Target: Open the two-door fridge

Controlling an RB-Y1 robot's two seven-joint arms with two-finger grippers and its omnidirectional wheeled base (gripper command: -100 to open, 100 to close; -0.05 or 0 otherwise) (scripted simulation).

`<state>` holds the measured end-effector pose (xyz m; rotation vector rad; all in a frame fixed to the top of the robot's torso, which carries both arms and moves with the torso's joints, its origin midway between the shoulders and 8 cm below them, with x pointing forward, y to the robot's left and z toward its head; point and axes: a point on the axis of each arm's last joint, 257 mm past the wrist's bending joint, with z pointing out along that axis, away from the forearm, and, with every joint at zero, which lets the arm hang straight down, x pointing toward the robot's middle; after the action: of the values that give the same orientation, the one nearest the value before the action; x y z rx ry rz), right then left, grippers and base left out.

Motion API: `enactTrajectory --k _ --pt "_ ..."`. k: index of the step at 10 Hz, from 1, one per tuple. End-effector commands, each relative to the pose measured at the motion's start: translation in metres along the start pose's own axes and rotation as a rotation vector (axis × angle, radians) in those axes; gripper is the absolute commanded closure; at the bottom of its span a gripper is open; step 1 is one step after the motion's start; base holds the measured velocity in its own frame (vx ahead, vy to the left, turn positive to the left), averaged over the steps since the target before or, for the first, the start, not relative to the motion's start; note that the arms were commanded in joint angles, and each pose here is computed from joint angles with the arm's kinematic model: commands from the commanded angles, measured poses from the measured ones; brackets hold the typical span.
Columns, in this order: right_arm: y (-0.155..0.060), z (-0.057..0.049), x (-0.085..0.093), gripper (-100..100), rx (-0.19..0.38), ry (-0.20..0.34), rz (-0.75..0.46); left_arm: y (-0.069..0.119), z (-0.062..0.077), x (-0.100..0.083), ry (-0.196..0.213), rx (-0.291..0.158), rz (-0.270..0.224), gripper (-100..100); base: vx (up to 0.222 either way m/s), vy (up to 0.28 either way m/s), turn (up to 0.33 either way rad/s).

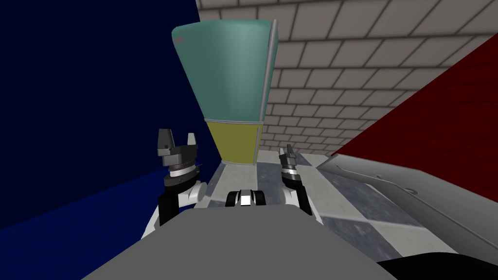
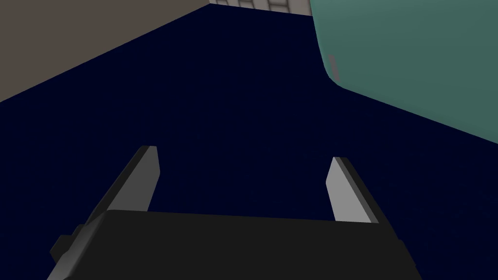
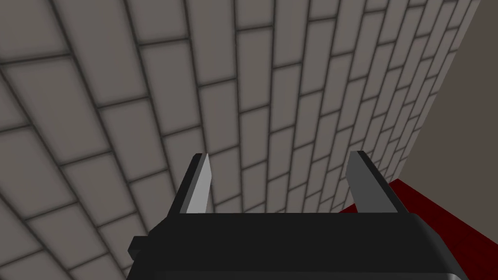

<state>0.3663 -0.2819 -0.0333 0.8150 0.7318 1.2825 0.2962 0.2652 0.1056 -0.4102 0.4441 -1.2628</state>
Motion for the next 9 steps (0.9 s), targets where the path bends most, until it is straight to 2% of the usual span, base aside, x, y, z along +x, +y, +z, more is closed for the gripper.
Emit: enactTrajectory --k 1,4,5,9 --pt "0.000 0.000 0.000 0 0.000 0.000 0.000 0.000 0.000 0.007 0.050 0.011 0.002 -100 0.034 -0.027 0.045" --pt "0.000 0.000 0.000 0 0.001 0.000 0.000 0.001 0.000 0.022 0.153 0.043 -0.003 -100 0.082 -0.084 0.063" --pt "0.000 0.000 0.000 0 0.001 0.000 0.000 0.001 0.000 0.023 0.163 0.044 -0.002 -100 0.085 -0.090 0.036" --pt "0.000 0.000 0.000 0 0.001 0.000 0.000 0.004 0.000 0.042 0.319 0.102 -0.018 -100 0.139 -0.133 0.090"
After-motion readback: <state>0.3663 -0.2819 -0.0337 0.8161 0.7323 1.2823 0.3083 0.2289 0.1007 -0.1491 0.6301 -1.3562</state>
